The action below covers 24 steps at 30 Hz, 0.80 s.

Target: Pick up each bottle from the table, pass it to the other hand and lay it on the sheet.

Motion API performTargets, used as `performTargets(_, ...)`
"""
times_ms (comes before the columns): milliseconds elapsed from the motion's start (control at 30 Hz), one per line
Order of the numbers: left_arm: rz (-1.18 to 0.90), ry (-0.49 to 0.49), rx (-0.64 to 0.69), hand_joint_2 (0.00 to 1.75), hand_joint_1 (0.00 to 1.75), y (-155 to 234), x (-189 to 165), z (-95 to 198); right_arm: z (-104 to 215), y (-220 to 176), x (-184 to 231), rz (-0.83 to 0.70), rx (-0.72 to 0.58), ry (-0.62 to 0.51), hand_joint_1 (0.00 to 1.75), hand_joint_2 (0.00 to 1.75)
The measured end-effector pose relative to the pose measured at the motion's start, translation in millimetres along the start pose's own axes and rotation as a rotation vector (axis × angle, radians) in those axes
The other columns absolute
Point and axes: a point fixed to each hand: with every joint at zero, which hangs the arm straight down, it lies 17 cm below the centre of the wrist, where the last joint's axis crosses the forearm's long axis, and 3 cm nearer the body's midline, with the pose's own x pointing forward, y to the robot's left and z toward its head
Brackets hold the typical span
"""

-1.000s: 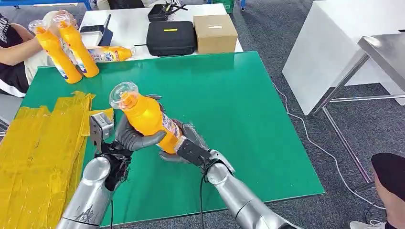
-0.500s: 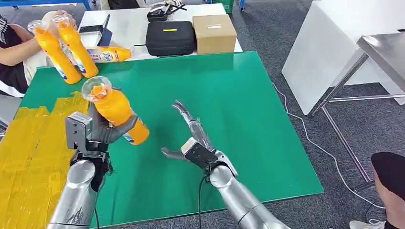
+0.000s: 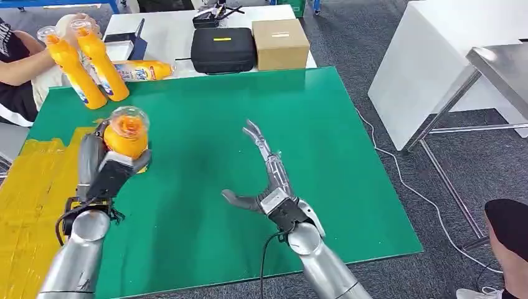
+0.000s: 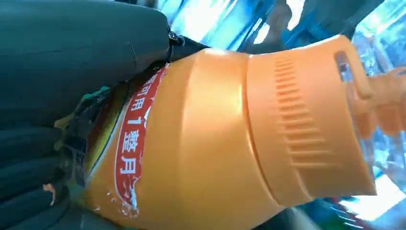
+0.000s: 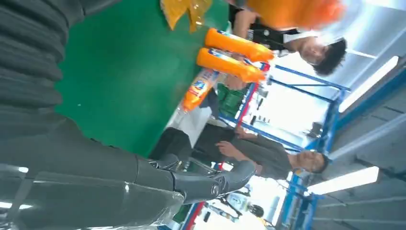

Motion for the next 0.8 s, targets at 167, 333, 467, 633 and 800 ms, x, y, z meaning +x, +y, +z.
performTargets(167, -0.232, -0.069, -0.089, 1.75, 1.75, -14, 4, -11, 2, 1, 10, -0.005, 0.015, -0.022, 0.00, 1.75)
performTargets(333, -0.340, -0.069, -0.123, 1.75, 1.75, -19, -4, -17, 2, 0, 15, -0.007, 0.017, -0.033, 0.00, 1.75)
performTargets(467, -0.608, -0.096, -0.251, 1.75, 1.75, -42, -26, -15, 2, 1, 18, -0.004, 0.023, -0.040, 0.00, 1.75)
performTargets(633, -0.627, -0.092, -0.441, 1.75, 1.75, -75, -64, -2, 6, 1, 19, 0.002, 0.031, -0.041, 0.00, 1.75)
performTargets(800, -0.660, 0.004, -0.608, 1.75, 1.75, -86, -114, 11, 7, 2, 19, 0.004, 0.044, -0.041, 0.00, 1.75)
